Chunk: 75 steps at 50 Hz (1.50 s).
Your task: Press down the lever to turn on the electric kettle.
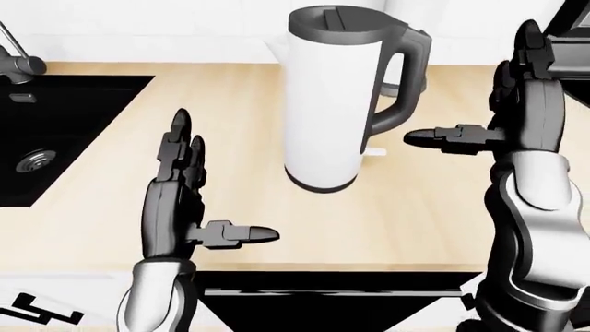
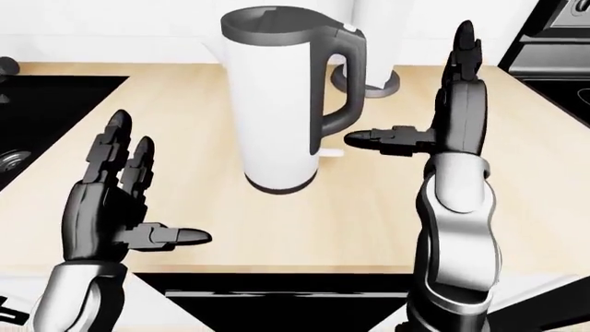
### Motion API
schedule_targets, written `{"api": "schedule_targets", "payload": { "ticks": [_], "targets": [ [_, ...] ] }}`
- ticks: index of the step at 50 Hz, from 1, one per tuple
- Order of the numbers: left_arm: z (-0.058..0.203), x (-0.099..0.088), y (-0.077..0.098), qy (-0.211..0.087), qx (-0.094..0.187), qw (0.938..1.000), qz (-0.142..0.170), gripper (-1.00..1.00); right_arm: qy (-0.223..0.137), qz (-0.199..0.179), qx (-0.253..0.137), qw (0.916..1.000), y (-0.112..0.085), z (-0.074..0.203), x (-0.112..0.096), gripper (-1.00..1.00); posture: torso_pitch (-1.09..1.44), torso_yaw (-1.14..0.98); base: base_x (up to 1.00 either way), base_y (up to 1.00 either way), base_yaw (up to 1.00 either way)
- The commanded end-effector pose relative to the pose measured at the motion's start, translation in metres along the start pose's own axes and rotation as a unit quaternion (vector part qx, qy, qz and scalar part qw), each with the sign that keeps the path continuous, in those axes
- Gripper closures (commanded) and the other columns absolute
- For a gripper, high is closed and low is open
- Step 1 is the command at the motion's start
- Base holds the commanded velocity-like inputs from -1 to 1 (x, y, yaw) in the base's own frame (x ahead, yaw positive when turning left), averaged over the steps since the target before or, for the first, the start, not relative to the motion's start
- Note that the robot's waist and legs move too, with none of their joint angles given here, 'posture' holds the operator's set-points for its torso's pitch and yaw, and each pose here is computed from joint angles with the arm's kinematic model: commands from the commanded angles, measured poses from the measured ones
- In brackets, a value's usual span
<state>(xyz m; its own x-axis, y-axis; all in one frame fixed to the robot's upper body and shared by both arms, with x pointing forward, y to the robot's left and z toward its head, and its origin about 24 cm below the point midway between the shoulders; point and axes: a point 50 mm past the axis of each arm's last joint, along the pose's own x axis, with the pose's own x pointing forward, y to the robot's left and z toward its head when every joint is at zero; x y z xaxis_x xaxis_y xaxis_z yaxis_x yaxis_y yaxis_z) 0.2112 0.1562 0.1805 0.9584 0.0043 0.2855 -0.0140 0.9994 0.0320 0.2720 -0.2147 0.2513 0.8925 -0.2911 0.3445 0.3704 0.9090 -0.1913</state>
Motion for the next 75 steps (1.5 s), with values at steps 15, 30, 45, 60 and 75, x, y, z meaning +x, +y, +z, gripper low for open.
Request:
{"api": "schedule_targets", "payload": {
  "ticks": [15,30,45,60,75],
  "targets": [
    [0.017,0.000,0.000,-0.044,-0.001,0.9990,-0.001,-1.00,-0.005,-0.003,-0.020,0.9998,0.006,0.003,0.013,-1.00,0.00,0.00,0.00,0.00,0.00],
    [0.018,0.000,0.001,-0.047,-0.002,0.9989,0.006,-1.00,0.010,0.001,-0.025,0.9996,0.009,-0.012,0.009,-1.00,0.00,0.00,0.00,0.00,0.00],
    [0.018,0.000,0.000,-0.047,-0.001,0.9989,0.004,-1.00,0.019,0.004,-0.030,0.9994,0.014,-0.020,0.011,-1.00,0.00,0.00,0.00,0.00,0.00],
    [0.017,-0.001,-0.001,-0.047,0.000,0.9989,0.003,-1.00,0.026,0.005,-0.044,0.9987,0.025,-0.024,0.024,-1.00,0.00,0.00,0.00,0.00,0.00],
    [0.016,-0.001,-0.001,-0.048,0.001,0.9989,0.003,-1.00,0.029,0.013,-0.050,0.9983,0.036,-0.027,0.029,-1.00,0.00,0.00,0.00,0.00,0.00]
  ]
}}
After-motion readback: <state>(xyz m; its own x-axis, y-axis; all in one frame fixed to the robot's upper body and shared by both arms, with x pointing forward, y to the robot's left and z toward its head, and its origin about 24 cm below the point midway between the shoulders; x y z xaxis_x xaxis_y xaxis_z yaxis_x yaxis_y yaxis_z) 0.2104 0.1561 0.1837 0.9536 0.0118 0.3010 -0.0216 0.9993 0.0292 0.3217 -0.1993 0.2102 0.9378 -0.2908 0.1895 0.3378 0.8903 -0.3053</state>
